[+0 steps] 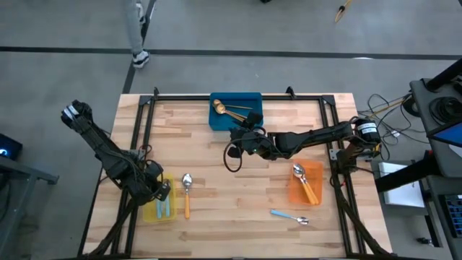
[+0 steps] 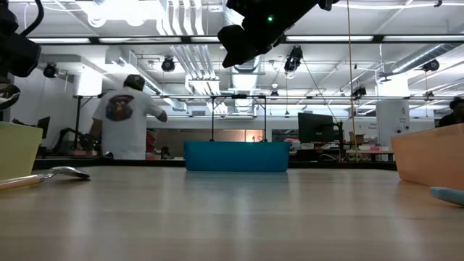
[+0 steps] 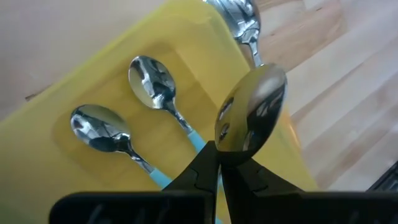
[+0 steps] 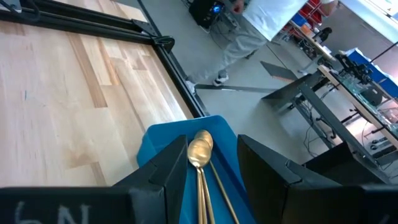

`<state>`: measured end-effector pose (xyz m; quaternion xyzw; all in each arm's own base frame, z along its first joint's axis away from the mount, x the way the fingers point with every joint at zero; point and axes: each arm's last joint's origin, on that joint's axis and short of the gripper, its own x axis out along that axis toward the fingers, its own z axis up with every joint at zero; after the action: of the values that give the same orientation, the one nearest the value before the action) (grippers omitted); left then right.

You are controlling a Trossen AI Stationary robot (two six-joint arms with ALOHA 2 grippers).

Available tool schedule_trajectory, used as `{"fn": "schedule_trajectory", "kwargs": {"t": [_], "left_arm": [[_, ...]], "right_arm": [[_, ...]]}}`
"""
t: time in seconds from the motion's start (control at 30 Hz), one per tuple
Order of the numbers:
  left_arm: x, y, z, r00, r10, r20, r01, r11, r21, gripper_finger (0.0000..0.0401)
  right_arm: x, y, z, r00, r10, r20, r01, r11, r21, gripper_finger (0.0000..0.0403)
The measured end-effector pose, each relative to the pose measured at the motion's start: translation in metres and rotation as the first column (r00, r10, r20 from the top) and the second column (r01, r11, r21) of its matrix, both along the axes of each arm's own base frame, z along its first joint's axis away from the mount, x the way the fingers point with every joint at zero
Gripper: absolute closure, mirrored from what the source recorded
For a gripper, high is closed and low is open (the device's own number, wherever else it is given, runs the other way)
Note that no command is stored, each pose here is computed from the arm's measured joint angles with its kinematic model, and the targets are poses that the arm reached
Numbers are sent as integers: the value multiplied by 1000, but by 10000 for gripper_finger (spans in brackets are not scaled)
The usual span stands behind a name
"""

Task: Sort silverware by color (type)
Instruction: Put the blue spoon into the yellow bin

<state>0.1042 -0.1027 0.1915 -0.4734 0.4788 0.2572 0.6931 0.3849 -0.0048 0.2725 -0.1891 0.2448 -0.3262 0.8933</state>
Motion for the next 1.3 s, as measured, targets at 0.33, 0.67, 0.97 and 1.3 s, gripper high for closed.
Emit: {"fn": "schedule_trajectory", "kwargs": {"t": [0.33, 0.67, 0.97, 1.3], "left_arm": [[-1, 0, -2, 1000, -7, -18, 7, 1000, -7, 401], [-1, 0, -2, 1000, -7, -19, 7, 1000, -6, 391], [-1, 0, -2, 1000, -8, -20, 8, 1000, -5, 363], [3, -4, 13, 997, -71, 22, 72, 997, -8, 360]], "right_arm": [[0, 0, 0, 1000, -1, 2, 1, 1000, 3, 271], [0, 0, 0, 1000, -3, 6, 3, 1000, 7, 271], [0, 0, 0, 1000, -3, 6, 3, 1000, 7, 271], [-2, 0, -7, 1000, -9, -4, 9, 1000, 17, 271]]}}
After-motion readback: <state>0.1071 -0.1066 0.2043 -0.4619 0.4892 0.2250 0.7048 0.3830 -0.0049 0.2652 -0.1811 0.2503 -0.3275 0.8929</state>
